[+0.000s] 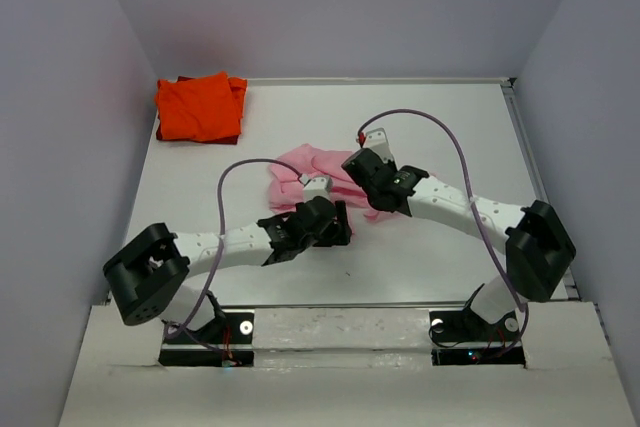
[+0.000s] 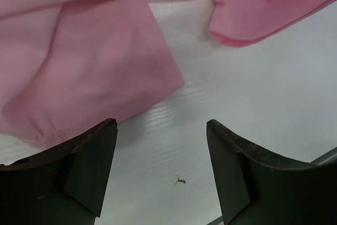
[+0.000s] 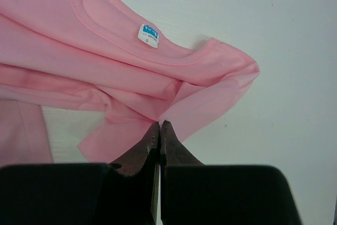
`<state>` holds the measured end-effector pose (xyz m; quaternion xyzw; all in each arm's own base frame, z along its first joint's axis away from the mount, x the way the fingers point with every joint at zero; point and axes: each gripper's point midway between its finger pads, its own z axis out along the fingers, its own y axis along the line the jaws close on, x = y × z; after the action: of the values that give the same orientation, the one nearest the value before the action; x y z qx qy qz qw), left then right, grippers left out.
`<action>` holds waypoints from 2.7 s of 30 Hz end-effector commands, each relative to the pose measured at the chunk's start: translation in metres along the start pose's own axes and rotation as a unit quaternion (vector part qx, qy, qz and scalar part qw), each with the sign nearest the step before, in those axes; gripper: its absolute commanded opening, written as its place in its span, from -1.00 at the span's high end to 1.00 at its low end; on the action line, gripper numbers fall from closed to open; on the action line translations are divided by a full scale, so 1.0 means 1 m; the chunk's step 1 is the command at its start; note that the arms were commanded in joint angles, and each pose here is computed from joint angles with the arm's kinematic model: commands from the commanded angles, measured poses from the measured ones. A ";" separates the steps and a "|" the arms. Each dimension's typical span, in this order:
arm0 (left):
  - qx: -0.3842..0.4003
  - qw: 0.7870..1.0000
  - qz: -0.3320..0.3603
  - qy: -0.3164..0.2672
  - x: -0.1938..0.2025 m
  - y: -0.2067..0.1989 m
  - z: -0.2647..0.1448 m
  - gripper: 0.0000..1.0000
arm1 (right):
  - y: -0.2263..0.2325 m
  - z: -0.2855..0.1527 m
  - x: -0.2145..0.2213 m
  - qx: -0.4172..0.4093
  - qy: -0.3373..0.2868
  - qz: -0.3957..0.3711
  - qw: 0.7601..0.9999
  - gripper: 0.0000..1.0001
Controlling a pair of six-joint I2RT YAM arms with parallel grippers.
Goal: Fold and stack the t-shirts
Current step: Flatten out the crumpled T-shirt at the center of the board.
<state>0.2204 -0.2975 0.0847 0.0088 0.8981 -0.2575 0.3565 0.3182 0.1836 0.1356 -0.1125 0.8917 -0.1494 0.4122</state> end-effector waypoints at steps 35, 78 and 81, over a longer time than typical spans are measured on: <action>-0.093 0.986 0.136 0.014 0.038 -0.014 0.075 -0.56 | -0.015 -0.015 -0.004 -0.018 -0.030 0.034 0.999 1.00; -0.198 0.914 0.107 -0.337 -0.245 0.040 -0.238 1.00 | -0.063 -0.046 -0.047 0.013 -0.099 0.081 0.992 1.00; -0.202 0.908 0.106 -0.352 -0.258 0.044 -0.250 1.00 | -0.074 -0.051 -0.064 0.017 -0.114 0.095 0.989 1.00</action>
<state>0.2623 -0.1230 0.3428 -0.0403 0.7704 -0.0300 0.6356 0.3087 0.1524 0.1846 -0.0790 0.8719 -0.1215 0.4677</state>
